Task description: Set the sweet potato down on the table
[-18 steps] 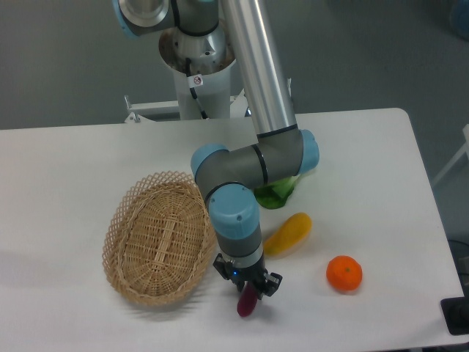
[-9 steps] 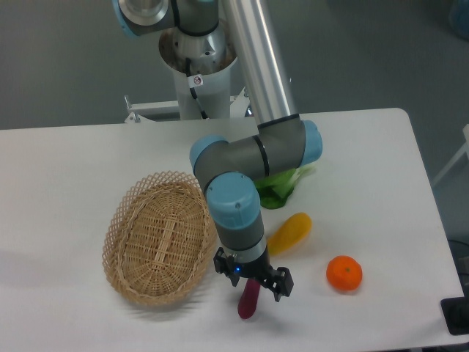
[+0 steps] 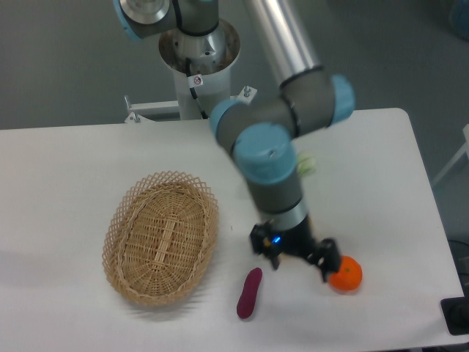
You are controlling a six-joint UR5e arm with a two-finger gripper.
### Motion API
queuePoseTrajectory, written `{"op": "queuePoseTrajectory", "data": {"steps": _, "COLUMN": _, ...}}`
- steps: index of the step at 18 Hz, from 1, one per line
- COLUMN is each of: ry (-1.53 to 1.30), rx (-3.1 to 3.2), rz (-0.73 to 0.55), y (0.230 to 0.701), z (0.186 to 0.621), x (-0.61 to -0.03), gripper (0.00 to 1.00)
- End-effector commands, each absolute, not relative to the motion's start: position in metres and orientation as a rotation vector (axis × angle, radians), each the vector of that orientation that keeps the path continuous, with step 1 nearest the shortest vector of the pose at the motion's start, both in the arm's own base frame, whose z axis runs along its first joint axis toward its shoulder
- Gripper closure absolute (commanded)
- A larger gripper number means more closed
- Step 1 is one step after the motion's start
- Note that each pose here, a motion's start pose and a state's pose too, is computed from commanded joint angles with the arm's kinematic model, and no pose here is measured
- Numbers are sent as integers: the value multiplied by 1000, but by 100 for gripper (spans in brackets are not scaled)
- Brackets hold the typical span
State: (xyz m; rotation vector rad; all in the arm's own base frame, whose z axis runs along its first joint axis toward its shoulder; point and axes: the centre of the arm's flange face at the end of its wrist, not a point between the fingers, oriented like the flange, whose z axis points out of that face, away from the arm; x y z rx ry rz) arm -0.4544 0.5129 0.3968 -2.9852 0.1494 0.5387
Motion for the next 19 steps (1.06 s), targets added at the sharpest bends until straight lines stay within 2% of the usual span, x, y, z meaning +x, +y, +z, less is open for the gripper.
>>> {"op": "queuePoseTrajectory", "data": {"steps": 5, "ry": 347, "rx": -3053, "rz": 439, "y": 460, "z": 412, "x": -478, "gripper": 0}}
{"op": "queuePoseTrajectory", "data": {"steps": 10, "ry": 398, "rx": -3060, "rz": 389, "y": 427, "z": 425, "x": -487, "gripper": 0}}
{"op": "queuePoseTrajectory", "data": {"steps": 19, "ry": 403, "rx": -3046, "rz": 392, "y": 430, "z": 424, "x": -484, "gripper": 0}}
